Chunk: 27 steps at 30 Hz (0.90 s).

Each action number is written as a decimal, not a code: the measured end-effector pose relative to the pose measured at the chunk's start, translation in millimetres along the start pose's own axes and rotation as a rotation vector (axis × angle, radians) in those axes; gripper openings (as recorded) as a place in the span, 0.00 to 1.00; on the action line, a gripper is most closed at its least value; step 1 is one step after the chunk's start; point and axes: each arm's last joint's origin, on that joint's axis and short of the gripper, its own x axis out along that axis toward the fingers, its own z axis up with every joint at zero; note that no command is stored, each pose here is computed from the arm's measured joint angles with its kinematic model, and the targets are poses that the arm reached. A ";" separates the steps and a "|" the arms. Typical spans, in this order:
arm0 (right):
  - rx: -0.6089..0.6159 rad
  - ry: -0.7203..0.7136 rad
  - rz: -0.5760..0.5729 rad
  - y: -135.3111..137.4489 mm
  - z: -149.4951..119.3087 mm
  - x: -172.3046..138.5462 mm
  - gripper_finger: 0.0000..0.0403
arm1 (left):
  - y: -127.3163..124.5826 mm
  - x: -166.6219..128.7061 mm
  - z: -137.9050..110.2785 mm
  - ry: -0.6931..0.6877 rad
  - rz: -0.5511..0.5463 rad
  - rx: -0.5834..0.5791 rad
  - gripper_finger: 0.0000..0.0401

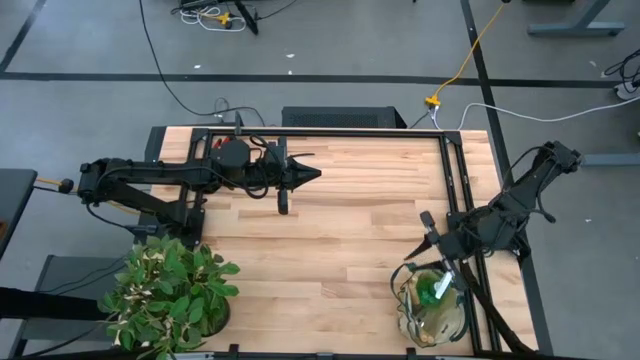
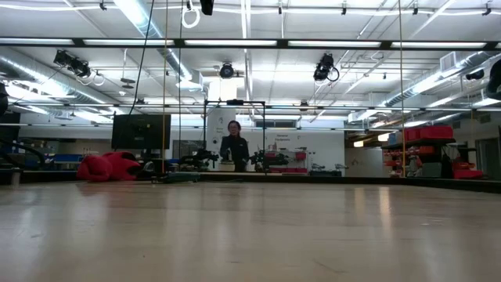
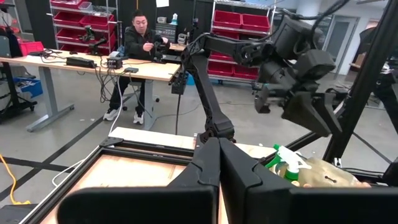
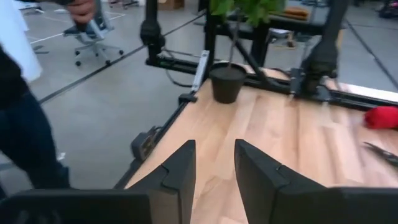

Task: Pick & Place Garden tools in Gardening bag
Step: Put the green shear scissors into the white gardening bag

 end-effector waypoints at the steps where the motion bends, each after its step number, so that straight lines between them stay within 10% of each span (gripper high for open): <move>1: 0.002 -0.004 -0.010 -2.1 1.2 -0.7 0.27 | 0.0 0.0 0.0 0.000 0.000 0.000 0.01; 27: 0.118 0.029 -0.378 -68.5 -1.3 -5.7 0.27 | 0.0 0.0 0.0 0.000 0.000 -0.002 0.01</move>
